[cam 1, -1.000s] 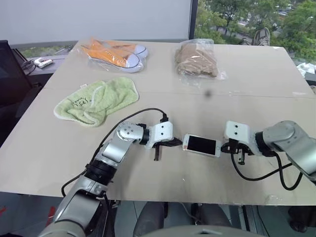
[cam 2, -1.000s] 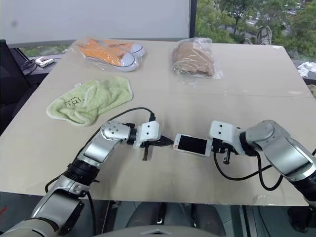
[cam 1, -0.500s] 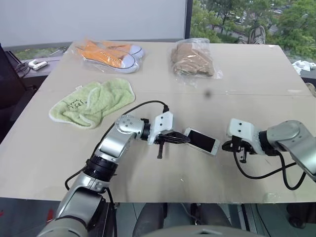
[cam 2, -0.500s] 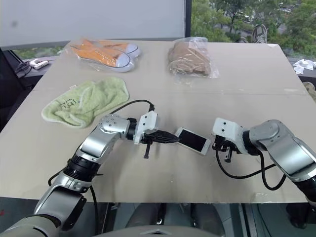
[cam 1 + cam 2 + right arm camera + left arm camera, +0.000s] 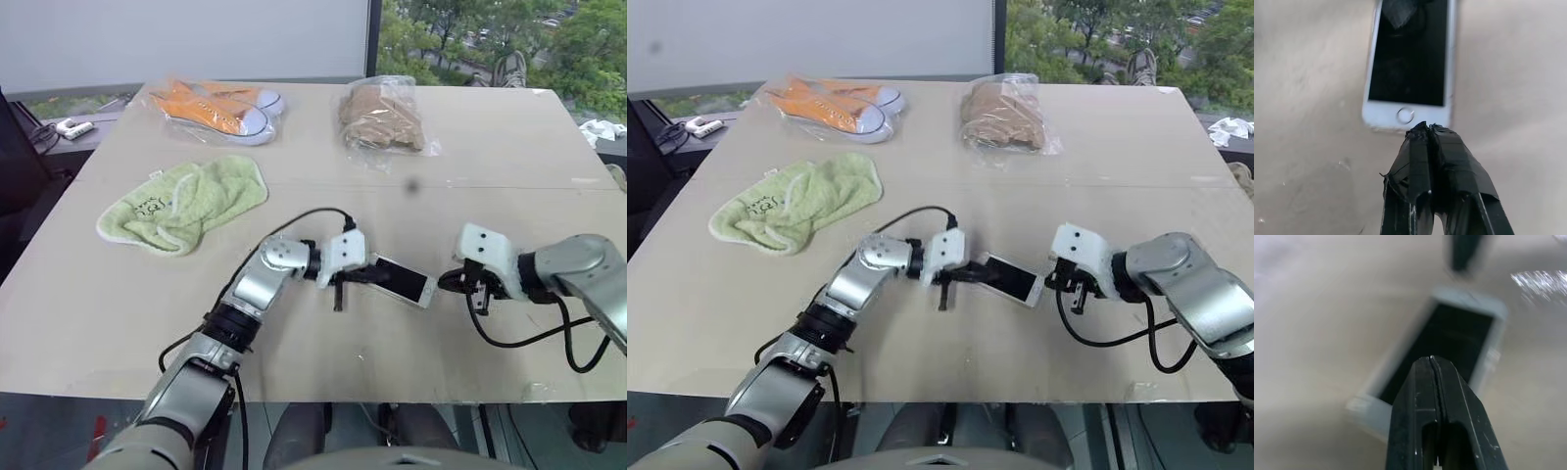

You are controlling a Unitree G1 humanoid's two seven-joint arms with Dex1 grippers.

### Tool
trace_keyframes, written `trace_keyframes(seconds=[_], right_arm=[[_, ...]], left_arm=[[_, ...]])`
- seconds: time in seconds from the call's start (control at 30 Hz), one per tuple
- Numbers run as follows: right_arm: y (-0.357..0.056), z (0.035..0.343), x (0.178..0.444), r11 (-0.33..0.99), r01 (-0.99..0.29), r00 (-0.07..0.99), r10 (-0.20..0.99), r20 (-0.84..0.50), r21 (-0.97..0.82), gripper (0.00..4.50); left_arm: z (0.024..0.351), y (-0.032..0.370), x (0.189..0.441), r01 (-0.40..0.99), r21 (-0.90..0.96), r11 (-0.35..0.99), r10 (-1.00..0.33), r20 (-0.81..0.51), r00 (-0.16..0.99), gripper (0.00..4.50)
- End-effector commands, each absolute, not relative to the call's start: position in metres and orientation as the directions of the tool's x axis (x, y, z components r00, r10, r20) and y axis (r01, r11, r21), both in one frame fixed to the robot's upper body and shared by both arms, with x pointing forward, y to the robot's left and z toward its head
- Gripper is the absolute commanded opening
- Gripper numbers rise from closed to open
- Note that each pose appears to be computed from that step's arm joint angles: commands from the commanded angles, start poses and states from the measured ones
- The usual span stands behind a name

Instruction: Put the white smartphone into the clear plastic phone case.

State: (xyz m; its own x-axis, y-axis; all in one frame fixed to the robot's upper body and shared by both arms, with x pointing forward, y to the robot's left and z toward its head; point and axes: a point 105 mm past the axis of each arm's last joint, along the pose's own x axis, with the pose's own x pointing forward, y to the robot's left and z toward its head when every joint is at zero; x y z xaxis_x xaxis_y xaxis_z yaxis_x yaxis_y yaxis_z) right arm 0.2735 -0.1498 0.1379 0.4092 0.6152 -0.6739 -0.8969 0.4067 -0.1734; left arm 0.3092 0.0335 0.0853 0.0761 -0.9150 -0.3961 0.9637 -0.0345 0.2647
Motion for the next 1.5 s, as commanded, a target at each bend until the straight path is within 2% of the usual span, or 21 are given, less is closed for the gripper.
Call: trace_keyframes(seconds=[0.03, 0.2, 0.37, 0.47, 0.77, 1.23, 1.5], right_arm=[[-0.14, 0.154, 0.27, 0.415, -0.896, 0.422, 0.679, -0.6, -0.161, 0.04], [-0.125, 0.131, 0.257, 0.405, -0.91, 0.373, 0.711, -0.596, -0.086, 0.04], [-0.129, 0.098, 0.258, 0.448, -0.892, 0.383, 0.681, -0.624, -0.058, 0.04], [-0.134, 0.076, 0.25, 0.436, -0.899, 0.35, 0.65, -0.675, -0.047, 0.04], [-0.15, 0.048, 0.253, 0.511, -0.86, 0.356, 0.575, -0.736, -0.017, 0.04], [-0.165, 0.028, 0.24, 0.53, -0.848, 0.29, 0.505, -0.813, 0.027, 0.04], [-0.163, 0.032, 0.249, 0.558, -0.83, 0.332, 0.513, -0.792, 0.013, 0.04]], left_arm=[[0.076, 0.039, 0.307, 0.963, 0.263, -0.064, -0.894, -0.445, 0.062, 0.0], [0.071, 0.041, 0.311, 0.958, 0.283, -0.055, -0.88, -0.468, 0.087, 0.0], [0.072, 0.039, 0.313, 0.956, 0.29, -0.048, -0.882, -0.461, 0.096, 0.0], [0.073, 0.039, 0.313, 0.955, 0.292, -0.045, -0.884, -0.458, 0.098, 0.0], [0.076, 0.04, 0.312, 0.954, 0.299, -0.038, -0.887, -0.449, 0.105, 0.0], [0.079, 0.041, 0.314, 0.951, 0.309, -0.028, -0.889, -0.443, 0.118, 0.0], [0.08, 0.04, 0.314, 0.949, 0.315, -0.024, -0.891, -0.438, 0.123, 0.0]])
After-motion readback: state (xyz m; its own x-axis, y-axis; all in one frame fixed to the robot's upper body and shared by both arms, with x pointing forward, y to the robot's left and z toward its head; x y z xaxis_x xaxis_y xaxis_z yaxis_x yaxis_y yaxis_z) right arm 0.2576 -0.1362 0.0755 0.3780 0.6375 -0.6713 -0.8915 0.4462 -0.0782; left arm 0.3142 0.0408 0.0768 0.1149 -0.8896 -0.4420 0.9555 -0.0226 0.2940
